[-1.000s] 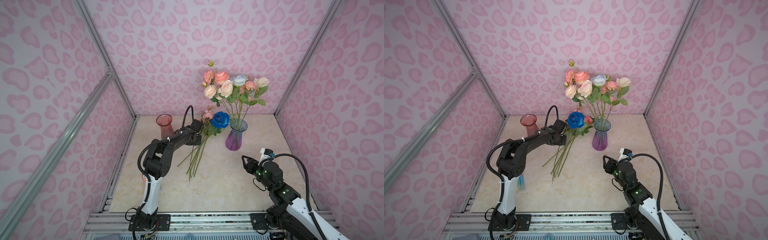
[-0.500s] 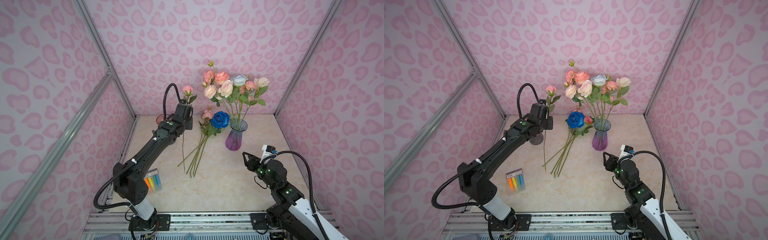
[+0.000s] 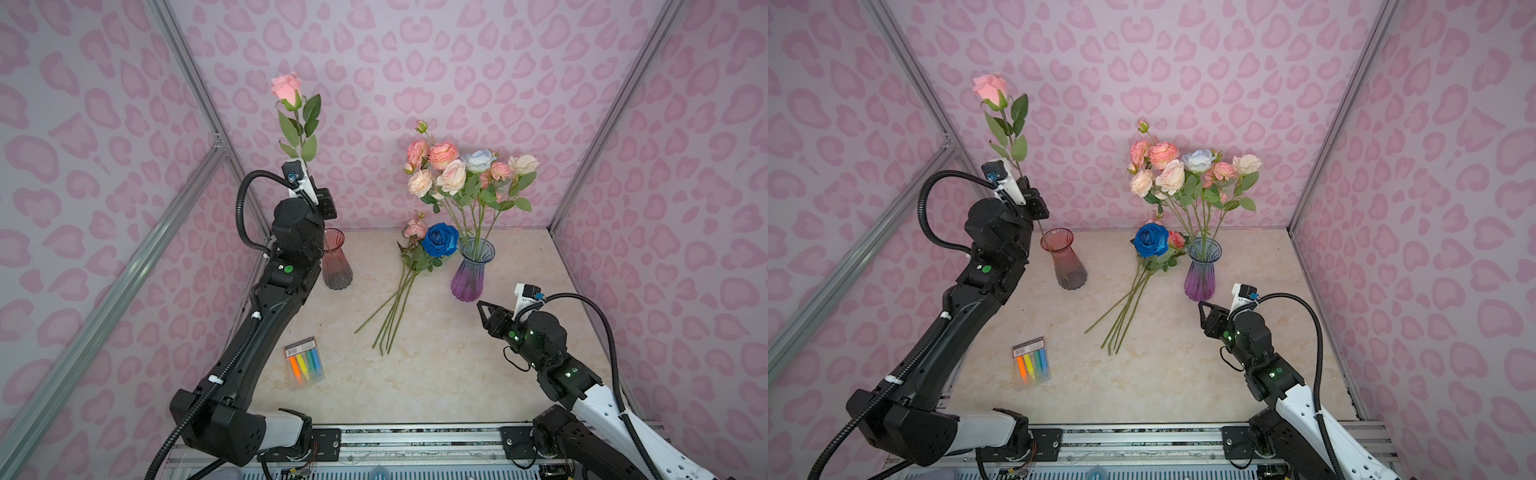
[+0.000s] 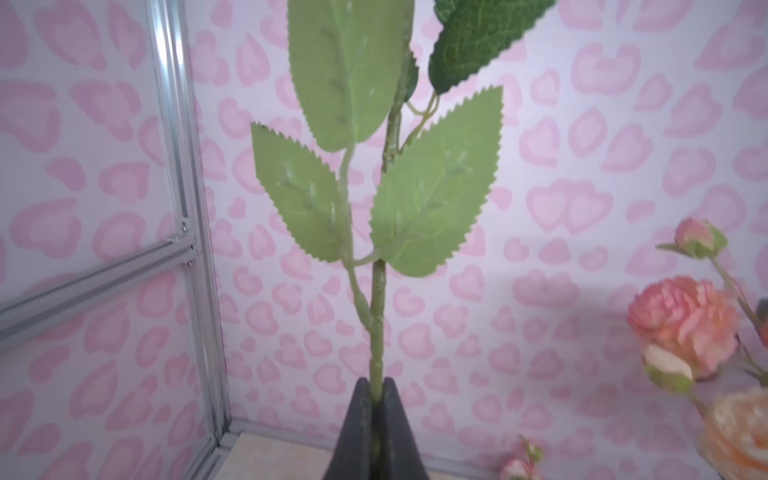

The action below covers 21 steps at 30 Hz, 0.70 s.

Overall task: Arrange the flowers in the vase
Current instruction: 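Lift the small pink rose high above the red vase with the left gripper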

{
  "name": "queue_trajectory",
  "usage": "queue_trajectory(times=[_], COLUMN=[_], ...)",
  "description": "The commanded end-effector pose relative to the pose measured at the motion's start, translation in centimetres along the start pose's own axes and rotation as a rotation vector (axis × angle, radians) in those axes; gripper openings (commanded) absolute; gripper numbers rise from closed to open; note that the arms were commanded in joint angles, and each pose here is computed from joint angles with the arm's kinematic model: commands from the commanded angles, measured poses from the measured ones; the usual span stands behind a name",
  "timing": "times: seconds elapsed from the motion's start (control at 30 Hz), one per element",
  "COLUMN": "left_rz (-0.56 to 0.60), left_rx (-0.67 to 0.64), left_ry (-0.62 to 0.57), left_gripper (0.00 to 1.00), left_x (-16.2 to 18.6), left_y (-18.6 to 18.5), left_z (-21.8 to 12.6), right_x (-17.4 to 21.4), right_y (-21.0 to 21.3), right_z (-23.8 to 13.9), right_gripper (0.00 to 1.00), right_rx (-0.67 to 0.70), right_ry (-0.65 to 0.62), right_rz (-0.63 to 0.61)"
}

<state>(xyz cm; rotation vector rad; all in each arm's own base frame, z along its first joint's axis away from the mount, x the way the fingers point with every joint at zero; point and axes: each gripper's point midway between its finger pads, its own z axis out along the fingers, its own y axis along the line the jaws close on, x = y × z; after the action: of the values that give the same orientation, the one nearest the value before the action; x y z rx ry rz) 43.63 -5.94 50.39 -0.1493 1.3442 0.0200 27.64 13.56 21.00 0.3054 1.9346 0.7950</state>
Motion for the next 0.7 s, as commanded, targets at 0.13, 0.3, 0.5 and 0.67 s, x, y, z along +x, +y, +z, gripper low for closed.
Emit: queue_trajectory(times=[0.13, 0.3, 0.5, 0.67], left_rz=[-0.008, 0.02, 0.096, 0.088], left_rx=[0.004, 0.005, -0.003, 0.009], left_ry=[-0.305, -0.32, -0.232, -0.086], left_gripper=[0.03, 0.03, 0.03, 0.03], left_x=[-5.0, -3.8, 1.6, 8.2], left_y=[0.8, 0.8, 0.7, 1.0], left_z=[3.2, 5.7, 8.2, 8.8], right_x=[-0.8, -1.0, -0.8, -0.2], right_y=[1.8, 2.0, 1.9, 1.6], right_z=[1.0, 1.6, 2.3, 3.0], right_gripper=[0.49, 0.49, 0.49, 0.49], right_rx=[-0.036, -0.027, -0.022, -0.016], right_ry=[-0.005, 0.001, 0.005, 0.023], right_rz=[-0.035, -0.047, -0.044, -0.041])
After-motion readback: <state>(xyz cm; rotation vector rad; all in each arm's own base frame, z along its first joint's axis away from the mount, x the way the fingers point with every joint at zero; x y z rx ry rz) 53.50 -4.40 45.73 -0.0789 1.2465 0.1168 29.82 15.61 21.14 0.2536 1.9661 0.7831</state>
